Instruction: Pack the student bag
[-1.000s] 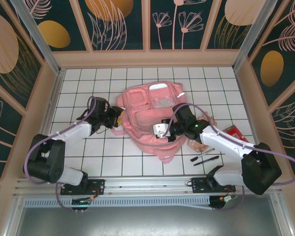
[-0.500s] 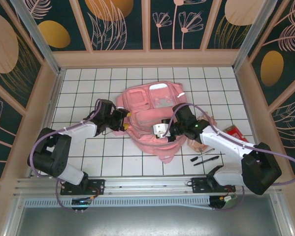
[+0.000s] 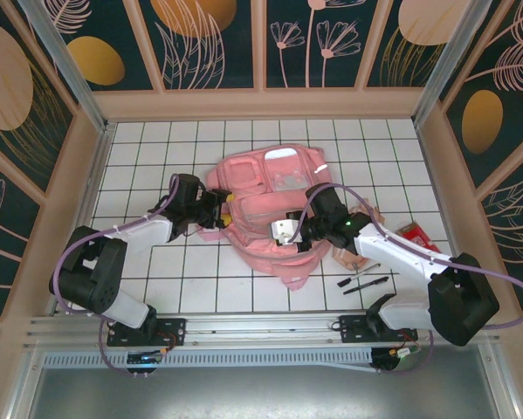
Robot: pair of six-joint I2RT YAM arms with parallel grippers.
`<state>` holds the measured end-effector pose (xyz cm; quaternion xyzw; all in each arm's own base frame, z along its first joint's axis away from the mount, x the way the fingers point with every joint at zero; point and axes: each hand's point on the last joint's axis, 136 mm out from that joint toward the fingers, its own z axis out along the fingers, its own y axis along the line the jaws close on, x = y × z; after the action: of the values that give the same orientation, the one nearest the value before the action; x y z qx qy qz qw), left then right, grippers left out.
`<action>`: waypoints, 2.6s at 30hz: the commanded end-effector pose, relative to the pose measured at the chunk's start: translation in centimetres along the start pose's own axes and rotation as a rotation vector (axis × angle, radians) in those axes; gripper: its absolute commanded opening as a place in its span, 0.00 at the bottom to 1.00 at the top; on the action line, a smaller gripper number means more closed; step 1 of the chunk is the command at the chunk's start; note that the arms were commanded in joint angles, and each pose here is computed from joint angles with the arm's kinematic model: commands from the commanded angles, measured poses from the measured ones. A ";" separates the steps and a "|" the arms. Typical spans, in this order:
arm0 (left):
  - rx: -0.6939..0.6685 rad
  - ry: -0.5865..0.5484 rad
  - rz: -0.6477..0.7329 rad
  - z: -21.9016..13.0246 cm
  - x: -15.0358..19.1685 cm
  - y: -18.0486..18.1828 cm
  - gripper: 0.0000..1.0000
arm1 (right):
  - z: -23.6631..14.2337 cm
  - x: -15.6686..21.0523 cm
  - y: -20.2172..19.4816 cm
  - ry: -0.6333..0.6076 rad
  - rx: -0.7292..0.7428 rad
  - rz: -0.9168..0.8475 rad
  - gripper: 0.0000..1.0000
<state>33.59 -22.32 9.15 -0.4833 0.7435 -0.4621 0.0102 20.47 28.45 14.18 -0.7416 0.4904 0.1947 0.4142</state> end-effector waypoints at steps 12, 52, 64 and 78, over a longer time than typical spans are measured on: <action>0.075 -0.044 -0.138 1.7 -4.0 -1.3 0.43 | -0.4 -1.7 1.0 -0.059 -0.015 -0.050 0.00; 0.223 0.339 2.318 -2.8 15.9 -1.7 0.66 | -17.0 0.3 -14.6 -0.241 1.085 0.787 0.99; -0.142 0.383 2.593 2.9 14.7 2.1 0.67 | -24.6 16.4 -5.9 0.074 1.465 1.806 0.98; -0.145 0.117 2.497 4.0 14.5 -2.0 0.42 | -20.8 24.3 3.1 0.374 1.309 2.249 0.99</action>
<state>28.64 -35.31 12.68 0.5864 0.7231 -0.1017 0.3507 27.43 -2.85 9.98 0.3715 0.8829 0.0492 0.2830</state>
